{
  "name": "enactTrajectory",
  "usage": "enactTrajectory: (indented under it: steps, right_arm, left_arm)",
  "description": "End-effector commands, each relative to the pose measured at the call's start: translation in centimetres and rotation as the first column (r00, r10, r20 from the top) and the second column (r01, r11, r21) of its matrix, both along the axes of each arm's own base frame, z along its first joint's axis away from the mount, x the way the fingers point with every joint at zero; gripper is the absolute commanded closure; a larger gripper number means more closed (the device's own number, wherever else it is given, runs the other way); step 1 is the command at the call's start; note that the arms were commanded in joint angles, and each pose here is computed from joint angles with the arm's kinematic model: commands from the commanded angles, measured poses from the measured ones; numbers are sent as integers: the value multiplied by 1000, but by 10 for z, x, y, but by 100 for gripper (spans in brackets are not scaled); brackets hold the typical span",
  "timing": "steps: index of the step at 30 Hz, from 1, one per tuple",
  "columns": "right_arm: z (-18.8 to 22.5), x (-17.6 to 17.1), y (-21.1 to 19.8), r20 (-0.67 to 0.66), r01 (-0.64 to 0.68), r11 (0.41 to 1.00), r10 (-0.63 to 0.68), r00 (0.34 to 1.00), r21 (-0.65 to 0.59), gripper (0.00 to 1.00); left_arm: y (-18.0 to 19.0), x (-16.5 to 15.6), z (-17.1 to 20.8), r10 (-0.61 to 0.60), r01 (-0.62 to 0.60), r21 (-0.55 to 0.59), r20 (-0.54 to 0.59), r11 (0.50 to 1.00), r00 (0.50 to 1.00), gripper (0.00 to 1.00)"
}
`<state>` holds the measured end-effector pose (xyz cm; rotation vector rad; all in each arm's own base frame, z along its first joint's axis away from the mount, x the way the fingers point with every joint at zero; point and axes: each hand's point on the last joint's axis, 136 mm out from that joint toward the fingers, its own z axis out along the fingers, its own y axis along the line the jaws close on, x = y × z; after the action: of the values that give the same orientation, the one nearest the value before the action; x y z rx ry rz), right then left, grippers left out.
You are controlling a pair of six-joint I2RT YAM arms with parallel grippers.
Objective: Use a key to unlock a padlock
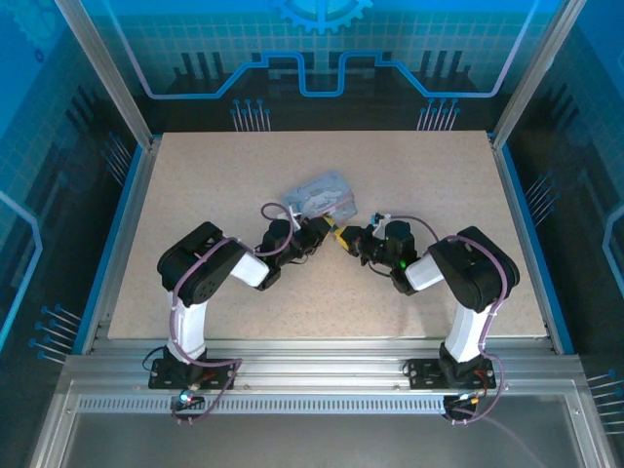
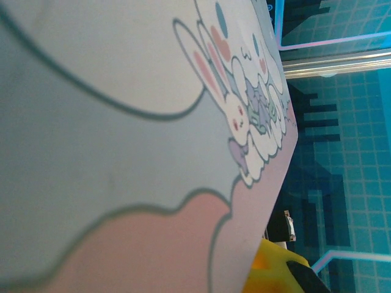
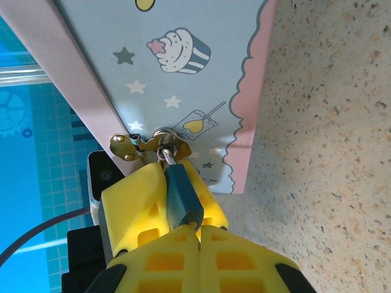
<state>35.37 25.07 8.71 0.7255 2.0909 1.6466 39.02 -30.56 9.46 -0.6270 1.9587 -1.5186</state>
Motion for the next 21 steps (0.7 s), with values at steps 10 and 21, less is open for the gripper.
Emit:
enactTrajectory:
  steps: [10, 21]
  right_arm:
    - [22, 6, -4, 86, -14, 999, 18, 996, -52, 98]
    - [1, -26, -26, 44, -41, 988, 48, 998, -149, 80]
  left_arm:
    - [-46, -55, 11, -292, 292, -37, 14, 956, 956, 100]
    - [-22, -46, -8, -247, 250, 51, -61, 967, 967, 100]
